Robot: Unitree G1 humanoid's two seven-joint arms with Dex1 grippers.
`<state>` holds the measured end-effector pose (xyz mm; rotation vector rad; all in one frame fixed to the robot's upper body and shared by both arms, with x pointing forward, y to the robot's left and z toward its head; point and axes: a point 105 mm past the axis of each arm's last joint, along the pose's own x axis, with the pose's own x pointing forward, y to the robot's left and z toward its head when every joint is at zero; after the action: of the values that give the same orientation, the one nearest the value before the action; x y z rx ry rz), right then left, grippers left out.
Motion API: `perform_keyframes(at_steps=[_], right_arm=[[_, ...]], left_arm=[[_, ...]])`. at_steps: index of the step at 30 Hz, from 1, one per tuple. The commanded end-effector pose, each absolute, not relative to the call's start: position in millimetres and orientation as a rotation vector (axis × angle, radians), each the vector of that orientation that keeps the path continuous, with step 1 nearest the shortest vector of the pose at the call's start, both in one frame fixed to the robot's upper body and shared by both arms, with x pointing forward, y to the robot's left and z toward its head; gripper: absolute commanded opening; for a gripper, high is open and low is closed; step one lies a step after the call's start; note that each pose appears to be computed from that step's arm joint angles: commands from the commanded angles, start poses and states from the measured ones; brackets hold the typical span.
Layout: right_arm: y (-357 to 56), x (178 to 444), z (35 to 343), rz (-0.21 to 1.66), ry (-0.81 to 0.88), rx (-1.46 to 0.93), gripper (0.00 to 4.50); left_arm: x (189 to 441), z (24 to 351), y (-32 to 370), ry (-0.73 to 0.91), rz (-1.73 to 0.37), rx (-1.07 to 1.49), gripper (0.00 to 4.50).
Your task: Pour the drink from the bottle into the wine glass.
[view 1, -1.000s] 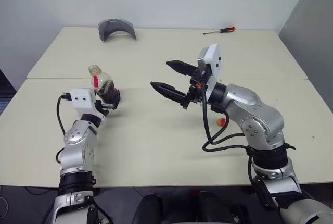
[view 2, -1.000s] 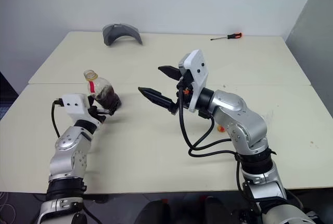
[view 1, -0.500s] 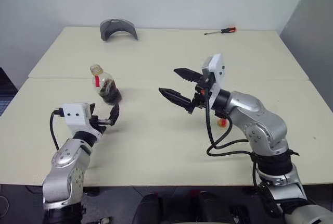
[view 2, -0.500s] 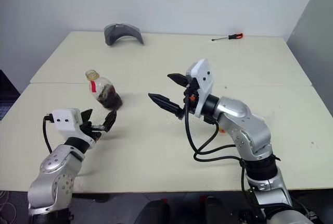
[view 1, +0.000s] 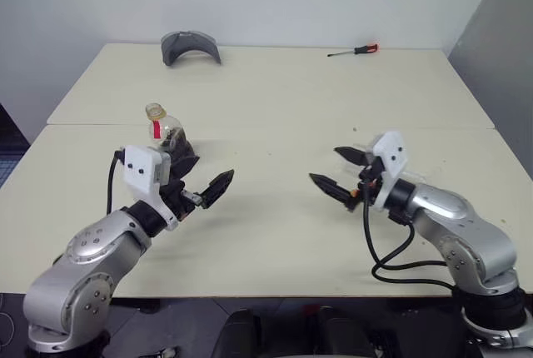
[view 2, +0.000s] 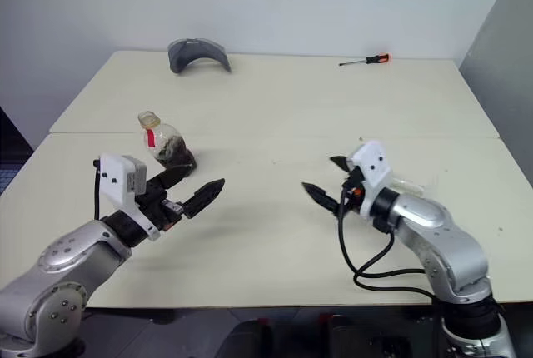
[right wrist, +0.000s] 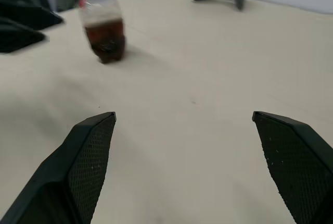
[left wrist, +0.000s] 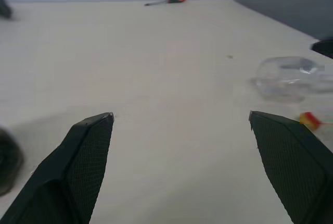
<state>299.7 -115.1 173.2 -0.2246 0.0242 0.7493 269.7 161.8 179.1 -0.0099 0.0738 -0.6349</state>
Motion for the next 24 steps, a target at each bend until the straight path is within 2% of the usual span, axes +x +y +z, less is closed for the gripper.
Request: perform_keyframes(at_steps=[1,7,14,19,24], right_arm=[[-137.0,301.2,182.9,0.635,-0.036,-0.355,4.5],[-162.8,296.6,173.4,0.527,-0.023,-0.545,4.5],[-178.8,289.0,168.1,0.43,-0.002,-0.645,4.5],[-193.2,290.0,166.1,0.387,0.023,-0.759,4.5],[-200.5,297.2,151.8,0.392,0.069,-0.873,4.5]], left_arm=[[261.9,184.4,143.7,0.076,-0.795,0.003,4.48],[271.8,184.4,124.9,0.063,-0.948,0.029,4.48],[274.8,187.3,110.7,0.042,-1.104,0.068,4.48],[276.8,185.9,104.2,0.032,-1.155,0.087,4.48],[277.0,184.4,97.2,0.017,-1.176,0.09,4.48]])
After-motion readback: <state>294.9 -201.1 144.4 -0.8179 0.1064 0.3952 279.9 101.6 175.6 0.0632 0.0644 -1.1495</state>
